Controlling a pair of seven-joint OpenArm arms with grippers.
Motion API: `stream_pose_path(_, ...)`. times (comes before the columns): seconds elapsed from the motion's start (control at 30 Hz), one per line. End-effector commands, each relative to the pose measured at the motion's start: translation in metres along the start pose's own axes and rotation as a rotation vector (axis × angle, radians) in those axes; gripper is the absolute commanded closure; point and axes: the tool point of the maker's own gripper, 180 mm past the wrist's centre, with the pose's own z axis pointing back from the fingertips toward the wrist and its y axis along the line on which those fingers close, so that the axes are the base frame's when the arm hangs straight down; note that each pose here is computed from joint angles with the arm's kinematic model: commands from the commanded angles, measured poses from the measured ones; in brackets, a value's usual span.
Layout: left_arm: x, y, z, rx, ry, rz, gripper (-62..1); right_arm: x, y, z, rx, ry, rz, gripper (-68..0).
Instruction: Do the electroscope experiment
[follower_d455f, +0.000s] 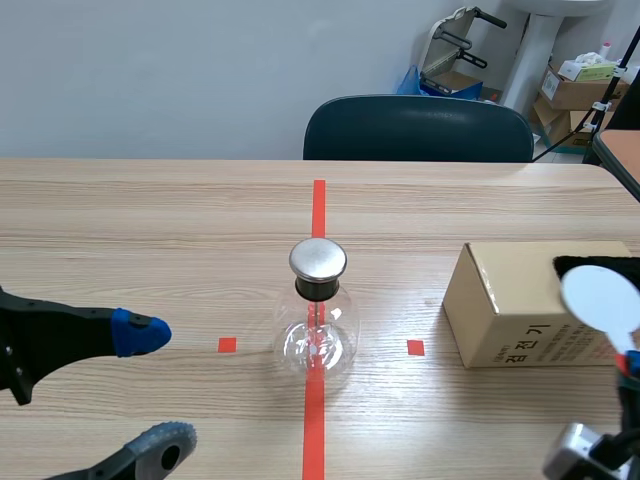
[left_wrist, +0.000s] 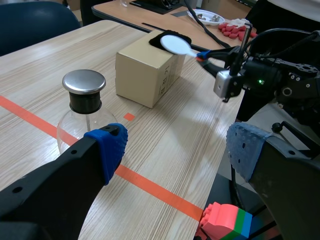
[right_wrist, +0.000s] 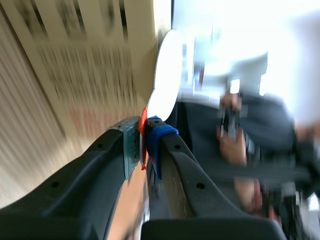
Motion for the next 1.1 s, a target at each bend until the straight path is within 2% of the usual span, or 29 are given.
stream_pose_path(0.0,0.007,-0.002,-0.002,-0.006,-0.031,0.009,-43.7,-0.011,-0.016,-0.001,-0.068,0.041,0.031,-0.8)
stream_pose_path(0.13,0.007,-0.002,-0.002,-0.006,-0.031,0.009,-43.7,-0.052,-0.017,0.005,-0.071,0.267,0.025,-0.8)
stream_pose_path(0.17,0.007,-0.002,-0.002,-0.006,-0.031,0.009,-43.7,-0.058,-0.017,0.007,-0.071,0.298,0.027,-0.8)
stream_pose_path(0.2,0.007,-0.002,-0.002,-0.005,-0.031,0.008,-43.7,-0.059,-0.017,0.007,-0.071,0.301,0.032,-0.8)
stream_pose_path(0.23,0.007,-0.002,-0.002,-0.005,-0.031,0.008,-43.7,-0.057,-0.018,0.006,-0.070,0.285,0.036,-0.8)
stream_pose_path(0.37,0.007,0.001,-0.002,0.013,-0.028,-0.006,-43.7,-0.021,-0.018,-0.004,-0.071,0.077,0.055,-0.8)
stream_pose_path(0.4,0.007,0.001,-0.002,0.013,-0.028,-0.006,-43.7,-0.017,-0.019,-0.006,-0.073,0.050,0.057,-0.8)
stream_pose_path(0.47,0.007,0.001,-0.002,0.012,-0.027,-0.006,-43.7,-0.019,-0.019,-0.006,-0.076,0.063,0.049,-0.8)
stream_pose_path(0.57,0.007,0.001,-0.002,0.013,-0.028,-0.006,-43.7,-0.051,-0.021,0.000,-0.082,0.243,0.036,-0.8)
stream_pose_path(0.63,0.007,0.001,-0.002,0.012,-0.027,-0.006,-43.7,-0.065,-0.022,0.003,-0.084,0.321,0.036,-0.8)
stream_pose_path(0.67,0.007,0.001,-0.002,0.011,-0.027,-0.006,-43.7,-0.066,-0.022,0.003,-0.085,0.319,0.040,-0.8)
stream_pose_path(0.7,0.006,0.001,-0.002,0.010,-0.026,-0.007,-43.7,-0.062,-0.022,0.001,-0.084,0.292,0.044,-0.8)
stream_pose_path(0.8,0.006,0.001,-0.002,0.010,-0.024,-0.008,-43.7,-0.033,-0.023,-0.009,-0.085,0.137,0.051,-0.8)
stream_pose_path(0.87,0.006,0.001,-0.002,0.010,-0.023,-0.008,-43.7,-0.022,-0.022,-0.012,-0.084,0.084,0.051,-0.8)
stream_pose_path(1.07,0.003,0.001,-0.002,0.011,-0.004,-0.008,-43.7,-0.029,-0.021,-0.010,-0.080,0.123,0.045,-0.8)
